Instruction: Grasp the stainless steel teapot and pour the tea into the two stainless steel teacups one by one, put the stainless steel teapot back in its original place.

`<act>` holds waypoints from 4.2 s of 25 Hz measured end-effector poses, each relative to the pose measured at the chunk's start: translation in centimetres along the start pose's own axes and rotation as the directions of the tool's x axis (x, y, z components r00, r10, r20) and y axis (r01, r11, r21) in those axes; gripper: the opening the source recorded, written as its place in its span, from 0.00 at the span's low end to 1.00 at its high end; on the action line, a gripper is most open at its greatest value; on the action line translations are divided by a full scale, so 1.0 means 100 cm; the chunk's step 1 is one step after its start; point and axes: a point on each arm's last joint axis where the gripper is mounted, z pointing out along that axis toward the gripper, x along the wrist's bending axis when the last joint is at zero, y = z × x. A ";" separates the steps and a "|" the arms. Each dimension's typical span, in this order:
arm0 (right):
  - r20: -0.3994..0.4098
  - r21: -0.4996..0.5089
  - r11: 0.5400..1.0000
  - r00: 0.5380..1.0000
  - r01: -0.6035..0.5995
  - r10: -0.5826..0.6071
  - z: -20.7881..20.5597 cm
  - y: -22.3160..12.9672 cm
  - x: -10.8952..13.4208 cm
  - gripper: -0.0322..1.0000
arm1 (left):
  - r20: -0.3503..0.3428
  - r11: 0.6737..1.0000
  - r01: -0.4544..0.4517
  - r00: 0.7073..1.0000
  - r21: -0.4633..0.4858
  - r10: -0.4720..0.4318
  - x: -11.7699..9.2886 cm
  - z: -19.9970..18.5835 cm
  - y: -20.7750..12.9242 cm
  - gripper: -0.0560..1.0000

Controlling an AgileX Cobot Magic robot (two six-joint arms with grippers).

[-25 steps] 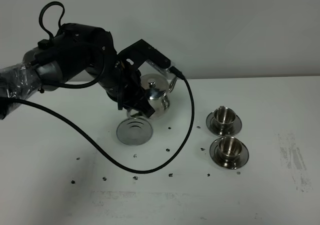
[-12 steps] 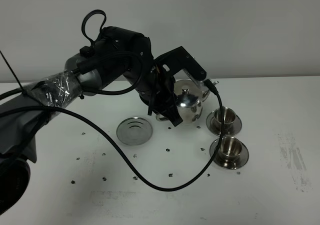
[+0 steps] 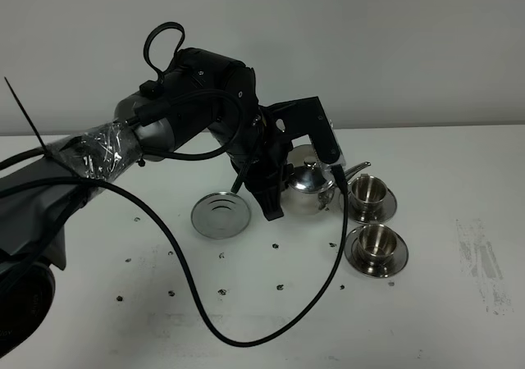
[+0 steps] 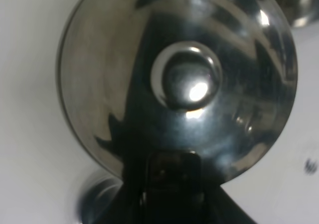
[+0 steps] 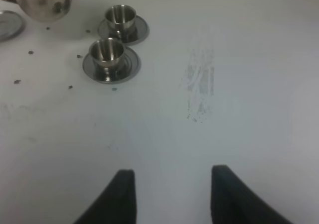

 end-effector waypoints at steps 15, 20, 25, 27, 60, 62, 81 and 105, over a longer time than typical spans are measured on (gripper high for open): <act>0.000 0.000 1.000 1.000 0.000 0.000 0.000 0.000 0.000 0.36 | -0.049 0.961 -0.276 0.960 -0.004 0.276 0.003 0.009 0.001 0.26; 0.000 0.000 1.000 1.000 0.000 0.000 0.000 0.000 0.000 0.36 | -0.039 0.934 -0.357 0.934 -0.003 0.356 -0.002 0.014 0.005 0.26; 0.000 0.000 1.000 1.000 0.000 0.000 0.000 0.000 0.000 0.36 | -0.042 0.921 -0.389 0.921 -0.002 0.388 -0.007 0.014 0.010 0.26; 0.000 0.000 1.000 1.000 0.000 0.000 0.000 0.000 0.000 0.36 | -0.048 0.910 -0.414 0.909 0.019 0.414 -0.009 0.014 0.012 0.26; 0.000 0.000 1.000 1.000 -0.003 0.003 0.000 0.000 0.000 0.36 | -0.101 0.746 -0.644 0.742 0.168 0.663 -0.028 0.030 0.032 0.26; 0.000 0.000 1.000 1.000 -0.003 0.003 0.000 0.000 0.000 0.36 | -0.104 0.740 -0.650 0.735 0.174 0.670 -0.028 0.029 0.032 0.26; 0.000 0.000 1.000 1.000 -0.004 0.004 0.000 0.000 0.000 0.36 | -0.153 0.692 -0.688 0.676 0.220 0.721 -0.024 0.028 0.036 0.26; 0.000 0.000 1.000 1.000 -0.004 0.004 0.000 0.000 0.000 0.36 | -0.171 0.652 -0.723 0.629 0.228 0.758 -0.026 0.028 0.042 0.26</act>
